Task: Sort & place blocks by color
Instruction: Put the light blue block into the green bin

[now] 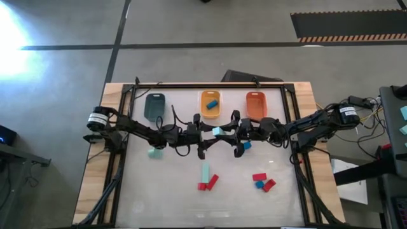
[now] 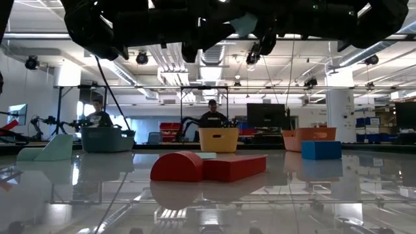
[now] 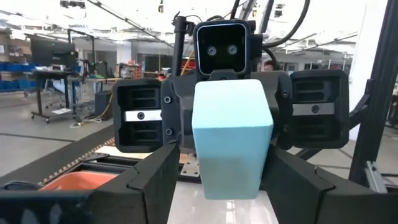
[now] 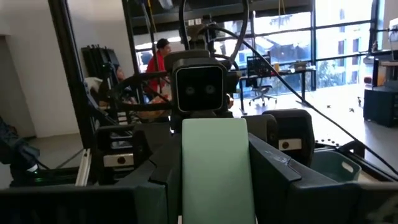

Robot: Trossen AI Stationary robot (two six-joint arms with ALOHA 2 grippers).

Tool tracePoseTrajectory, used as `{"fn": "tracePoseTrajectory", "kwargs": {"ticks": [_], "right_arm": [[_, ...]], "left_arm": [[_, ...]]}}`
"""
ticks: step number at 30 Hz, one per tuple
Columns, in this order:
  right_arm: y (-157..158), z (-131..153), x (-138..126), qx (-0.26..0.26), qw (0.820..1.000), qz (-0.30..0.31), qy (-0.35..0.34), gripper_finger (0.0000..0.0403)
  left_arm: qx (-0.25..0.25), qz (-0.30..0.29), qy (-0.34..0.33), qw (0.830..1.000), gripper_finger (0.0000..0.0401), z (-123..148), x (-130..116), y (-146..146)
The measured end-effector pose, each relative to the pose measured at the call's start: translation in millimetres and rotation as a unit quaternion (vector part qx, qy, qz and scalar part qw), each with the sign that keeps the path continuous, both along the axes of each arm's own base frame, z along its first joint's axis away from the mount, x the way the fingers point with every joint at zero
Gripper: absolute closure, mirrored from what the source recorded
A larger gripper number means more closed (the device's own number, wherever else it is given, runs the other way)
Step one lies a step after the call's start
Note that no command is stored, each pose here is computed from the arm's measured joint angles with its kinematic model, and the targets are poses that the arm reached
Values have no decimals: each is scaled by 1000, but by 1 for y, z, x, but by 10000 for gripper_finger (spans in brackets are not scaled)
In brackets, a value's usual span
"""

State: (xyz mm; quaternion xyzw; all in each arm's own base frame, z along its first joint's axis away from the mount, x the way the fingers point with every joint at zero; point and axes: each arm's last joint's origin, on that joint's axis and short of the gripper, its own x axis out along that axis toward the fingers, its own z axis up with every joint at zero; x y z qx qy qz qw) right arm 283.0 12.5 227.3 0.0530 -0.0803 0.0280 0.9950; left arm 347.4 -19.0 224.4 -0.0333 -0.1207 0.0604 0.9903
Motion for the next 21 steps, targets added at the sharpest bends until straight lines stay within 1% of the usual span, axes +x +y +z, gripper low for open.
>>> {"fn": "tracePoseTrajectory", "kwargs": {"ticks": [3, 8, 11, 13, 18, 21], "right_arm": [[0, 0, 0, -3, 1000, -3, 0, 281], [0, 0, 0, -8, 1000, -7, -1, 281], [-1, -1, 0, -6, 1000, -10, 4, 279], [-1, -1, 0, -6, 1000, -13, 8, 260], [-2, -3, 1, 4, 1000, -19, 16, 186], [-1, -4, 0, 6, 1000, -15, 25, 160]], "left_arm": [[9, 1, 3, 1000, 220, 0, 0, 0], [8, -3, 3, 1000, 279, 0, 1, 0], [5, -4, 6, 1000, 281, 0, 1, 1], [6, -2, 9, 1000, 281, -1, 1, 1], [8, 8, 22, 1000, 281, -3, 2, 2], [-4, 11, 43, 999, 281, -6, 2, 2]]}}
